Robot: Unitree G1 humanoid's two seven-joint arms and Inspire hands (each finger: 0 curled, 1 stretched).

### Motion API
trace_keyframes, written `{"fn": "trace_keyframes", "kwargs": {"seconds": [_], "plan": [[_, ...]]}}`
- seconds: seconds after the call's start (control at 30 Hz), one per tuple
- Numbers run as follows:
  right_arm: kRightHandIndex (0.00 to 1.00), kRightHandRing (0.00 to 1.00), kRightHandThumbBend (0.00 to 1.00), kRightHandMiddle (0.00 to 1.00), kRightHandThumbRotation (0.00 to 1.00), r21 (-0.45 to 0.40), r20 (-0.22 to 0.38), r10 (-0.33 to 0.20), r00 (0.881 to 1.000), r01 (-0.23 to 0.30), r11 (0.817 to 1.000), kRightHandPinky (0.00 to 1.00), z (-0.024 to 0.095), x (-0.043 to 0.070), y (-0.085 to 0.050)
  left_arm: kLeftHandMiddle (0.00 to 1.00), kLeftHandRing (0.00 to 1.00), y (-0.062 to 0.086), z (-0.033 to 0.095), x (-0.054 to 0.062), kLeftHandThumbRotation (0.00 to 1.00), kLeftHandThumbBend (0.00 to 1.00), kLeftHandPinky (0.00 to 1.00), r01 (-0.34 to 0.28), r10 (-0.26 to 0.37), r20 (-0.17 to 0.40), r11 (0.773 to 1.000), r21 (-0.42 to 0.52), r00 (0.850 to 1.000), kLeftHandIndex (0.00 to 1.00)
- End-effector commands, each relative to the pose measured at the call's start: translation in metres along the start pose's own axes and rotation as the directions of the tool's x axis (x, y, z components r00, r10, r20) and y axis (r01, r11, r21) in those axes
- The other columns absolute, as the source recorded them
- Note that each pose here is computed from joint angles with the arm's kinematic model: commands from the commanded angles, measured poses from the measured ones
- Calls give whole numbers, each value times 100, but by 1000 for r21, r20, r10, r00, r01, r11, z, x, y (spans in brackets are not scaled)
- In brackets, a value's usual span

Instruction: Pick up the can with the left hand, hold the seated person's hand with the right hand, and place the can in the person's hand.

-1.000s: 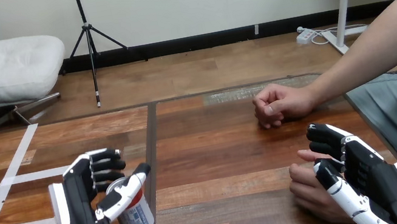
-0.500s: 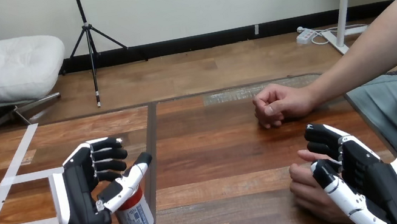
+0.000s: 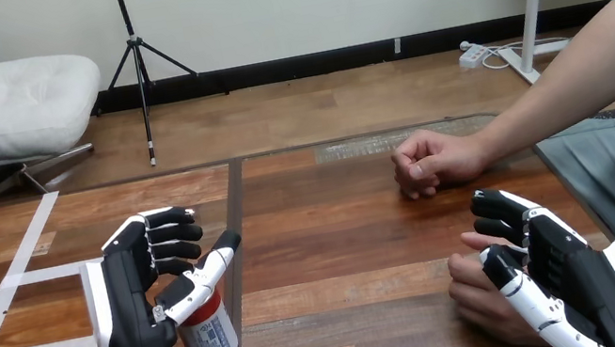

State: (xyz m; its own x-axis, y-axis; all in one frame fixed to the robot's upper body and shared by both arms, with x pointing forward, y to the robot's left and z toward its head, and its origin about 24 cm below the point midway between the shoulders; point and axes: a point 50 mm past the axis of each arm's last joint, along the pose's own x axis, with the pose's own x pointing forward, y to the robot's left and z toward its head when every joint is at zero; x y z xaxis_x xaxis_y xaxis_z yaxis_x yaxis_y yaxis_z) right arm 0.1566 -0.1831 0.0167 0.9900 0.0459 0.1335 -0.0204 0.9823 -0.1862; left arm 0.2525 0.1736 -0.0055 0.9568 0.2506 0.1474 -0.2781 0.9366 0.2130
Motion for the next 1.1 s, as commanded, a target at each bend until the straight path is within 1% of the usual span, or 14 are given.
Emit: {"fn": "trace_keyframes", "kwargs": {"seconds": [0.0, 0.3, 0.37, 0.4, 0.47, 0.63, 0.73, 0.87, 0.97, 1.07], "plan": [[83, 84, 55, 86, 65, -10, 91, 0, 996, 1, 1000, 77, 11, 14, 1, 51, 47, 0, 21, 15, 0, 70, 39, -6, 8, 96, 1000, -18, 995, 51], [83, 84, 55, 86, 66, -17, 93, -4, 996, 6, 1000, 76, 12, 13, 1, 52, 48, 0, 16, 11, 0, 70, 41, 16, -16, 81, 1000, -7, 997, 52], [83, 84, 55, 86, 66, -19, 90, -5, 996, 7, 1000, 76, 12, 13, 1, 53, 49, 0, 14, 9, 0, 71, 42, 29, -29, 69, 1000, 8, 997, 53], [83, 84, 56, 86, 66, -18, 89, -6, 996, 7, 1000, 76, 12, 12, 1, 55, 51, 0, 13, 9, 0, 73, 45, 35, -36, 64, 999, 16, 997, 55], [83, 84, 56, 86, 66, -13, 89, -7, 996, 8, 1000, 77, 12, 12, 1, 56, 52, 1, 12, 7, 0, 74, 47, 43, -45, 58, 999, 32, 997, 57], [83, 84, 56, 86, 66, -6, 89, -6, 996, 7, 1000, 78, 12, 12, 1, 61, 57, 3, 9, 4, 0, 78, 52, 52, -55, 53, 997, 62, 997, 60], [83, 85, 56, 86, 66, 5, 90, -7, 996, 7, 1000, 78, 11, 11, 1, 65, 61, 4, 7, 2, 0, 81, 55, 50, -54, 51, 996, 78, 997, 63], [83, 85, 56, 86, 65, 2, 88, -5, 996, 5, 1000, 79, 11, 11, 0, 67, 64, 7, 6, -2, 0, 82, 57, 37, -43, 53, 994, 102, 998, 65], [83, 85, 56, 86, 65, 3, 90, -5, 996, 4, 1000, 79, 11, 12, -2, 68, 66, 10, 5, -4, 0, 83, 58, 29, -36, 52, 991, 130, 998, 67], [83, 85, 56, 86, 65, 1, 92, -3, 996, 3, 1000, 79, 11, 12, -3, 69, 68, 13, 4, -6, 0, 82, 60, 32, -41, 44, 984, 178, 998, 68]]}}
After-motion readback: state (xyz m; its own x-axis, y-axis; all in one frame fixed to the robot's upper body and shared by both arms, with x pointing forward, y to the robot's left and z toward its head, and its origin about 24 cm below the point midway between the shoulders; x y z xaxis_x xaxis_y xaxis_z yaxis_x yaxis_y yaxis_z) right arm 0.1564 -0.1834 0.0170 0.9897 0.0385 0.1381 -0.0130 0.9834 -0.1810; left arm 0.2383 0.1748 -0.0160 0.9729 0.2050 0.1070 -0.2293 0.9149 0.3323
